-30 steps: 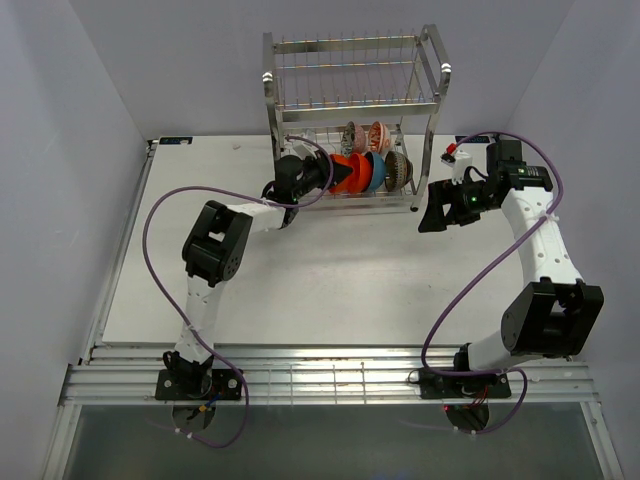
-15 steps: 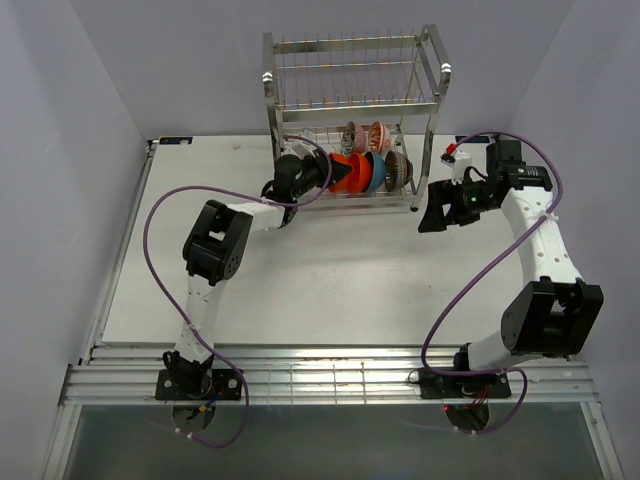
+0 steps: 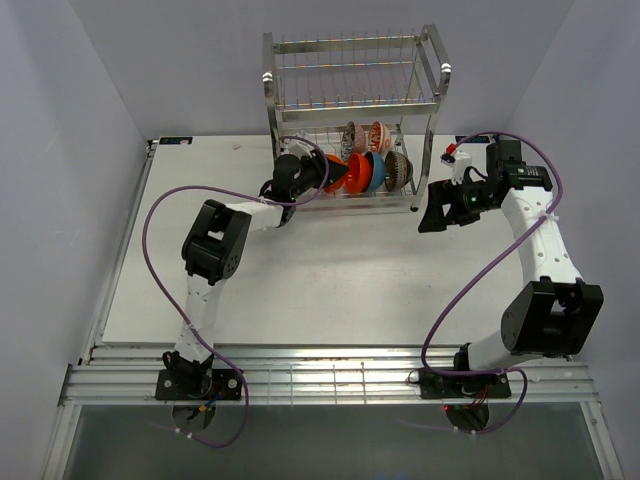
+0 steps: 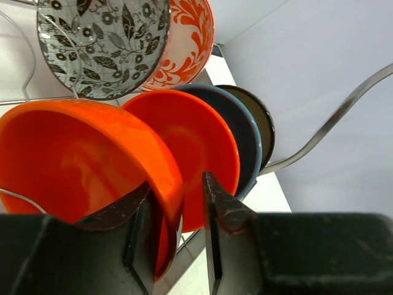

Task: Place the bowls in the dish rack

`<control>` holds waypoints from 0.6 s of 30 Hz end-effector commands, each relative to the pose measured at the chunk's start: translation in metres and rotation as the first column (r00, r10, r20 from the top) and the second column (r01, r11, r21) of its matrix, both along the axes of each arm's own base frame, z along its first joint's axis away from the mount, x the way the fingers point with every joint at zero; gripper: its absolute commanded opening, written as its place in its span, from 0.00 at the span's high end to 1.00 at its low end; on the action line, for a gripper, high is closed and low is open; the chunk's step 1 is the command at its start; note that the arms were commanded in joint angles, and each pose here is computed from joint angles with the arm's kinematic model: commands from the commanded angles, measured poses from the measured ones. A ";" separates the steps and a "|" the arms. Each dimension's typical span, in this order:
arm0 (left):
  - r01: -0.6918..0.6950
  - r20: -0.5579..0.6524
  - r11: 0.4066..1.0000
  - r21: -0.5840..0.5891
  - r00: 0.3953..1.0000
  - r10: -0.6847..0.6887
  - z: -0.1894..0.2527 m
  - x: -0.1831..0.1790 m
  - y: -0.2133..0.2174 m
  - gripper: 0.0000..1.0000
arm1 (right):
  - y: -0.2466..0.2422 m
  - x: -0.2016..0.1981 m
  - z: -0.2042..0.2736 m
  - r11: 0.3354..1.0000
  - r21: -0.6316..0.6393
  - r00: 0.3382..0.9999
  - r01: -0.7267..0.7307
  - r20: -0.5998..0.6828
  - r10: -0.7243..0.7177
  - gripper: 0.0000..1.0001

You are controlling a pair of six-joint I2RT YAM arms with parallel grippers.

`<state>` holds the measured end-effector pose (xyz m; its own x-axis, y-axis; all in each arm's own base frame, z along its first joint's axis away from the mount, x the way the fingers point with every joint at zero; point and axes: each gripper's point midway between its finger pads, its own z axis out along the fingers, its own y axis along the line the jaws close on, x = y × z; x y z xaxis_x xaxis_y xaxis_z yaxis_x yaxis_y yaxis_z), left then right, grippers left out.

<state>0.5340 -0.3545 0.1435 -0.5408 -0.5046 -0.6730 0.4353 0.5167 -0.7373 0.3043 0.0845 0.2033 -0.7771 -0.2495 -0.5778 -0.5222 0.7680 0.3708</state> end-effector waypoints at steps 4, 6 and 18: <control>-0.036 0.013 0.999 0.001 0.999 0.036 0.013 0.008 0.008 0.55 | 0.002 -0.005 -0.003 1.000 0.014 1.000 -0.017 -0.017 0.017 0.10; -0.036 0.018 0.999 0.006 0.999 0.035 0.014 0.008 0.008 0.52 | 0.002 -0.005 -0.003 1.000 0.015 1.000 -0.017 -0.015 0.018 0.10; -0.089 0.080 0.993 0.079 0.993 0.083 0.026 0.010 0.017 0.11 | 0.003 -0.006 0.002 1.000 0.024 1.000 -0.019 -0.003 0.019 0.10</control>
